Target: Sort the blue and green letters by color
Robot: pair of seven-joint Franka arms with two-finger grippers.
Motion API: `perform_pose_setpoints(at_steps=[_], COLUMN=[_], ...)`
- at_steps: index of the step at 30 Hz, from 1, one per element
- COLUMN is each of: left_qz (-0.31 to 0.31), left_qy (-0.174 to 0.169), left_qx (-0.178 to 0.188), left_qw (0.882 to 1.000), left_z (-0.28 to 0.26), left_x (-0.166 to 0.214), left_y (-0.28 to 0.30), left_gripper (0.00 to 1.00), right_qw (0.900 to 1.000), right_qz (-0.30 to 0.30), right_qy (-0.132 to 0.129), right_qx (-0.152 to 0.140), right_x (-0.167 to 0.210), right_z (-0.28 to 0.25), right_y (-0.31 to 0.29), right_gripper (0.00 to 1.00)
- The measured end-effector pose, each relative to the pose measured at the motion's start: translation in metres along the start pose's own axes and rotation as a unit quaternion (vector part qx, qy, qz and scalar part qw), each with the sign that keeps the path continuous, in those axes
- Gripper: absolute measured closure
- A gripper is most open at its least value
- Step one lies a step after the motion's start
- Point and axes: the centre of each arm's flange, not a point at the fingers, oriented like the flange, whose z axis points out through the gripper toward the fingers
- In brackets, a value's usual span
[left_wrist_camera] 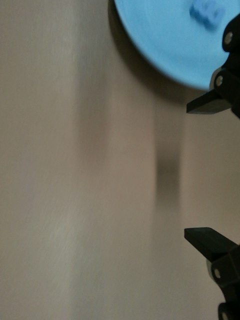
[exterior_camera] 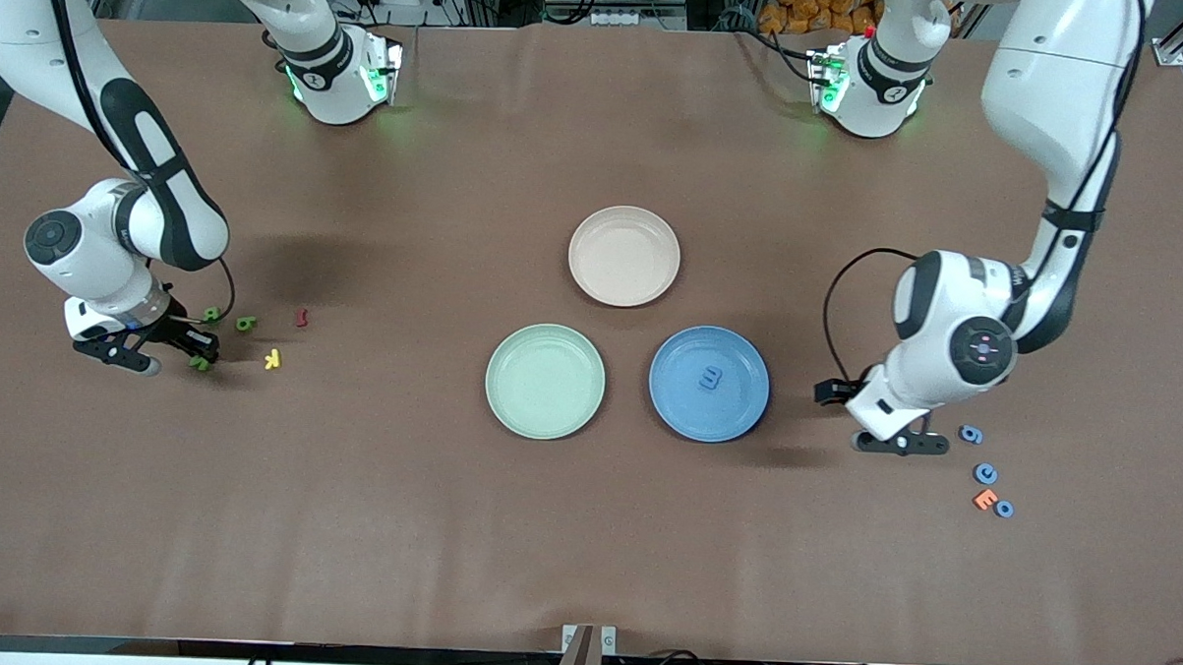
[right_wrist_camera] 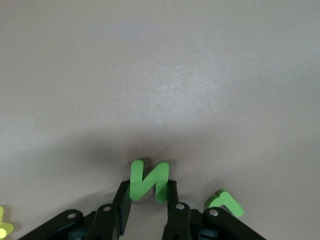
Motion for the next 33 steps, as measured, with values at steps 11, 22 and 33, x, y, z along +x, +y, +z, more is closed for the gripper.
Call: perform_pose_setpoints(at_steps=[11,22,33], left_qz=[0.084,0.136,0.173], left_qy=[0.001,0.008,0.025], left_qx=[0.001,0.039,0.062], left_qw=[0.996,0.990,0.983], left_z=[-0.005,0.004,0.047], left_x=[0.000,-0.002,0.006], left_y=[-0.086,-0.158,-0.177], left_gripper=[0.00,0.00,0.00], right_qw=[1.000,0.997,0.991], right_qz=[0.006,0.062,0.115], right_qy=[-0.009,-0.047,-0.050], right_qx=[0.011,0.023,0.045], right_x=[0.017,0.033,0.000], right_z=[-0.039,-0.106,-0.135], right_y=[-0.023,-0.109,-0.270], right_gripper=[0.67,0.67,0.67])
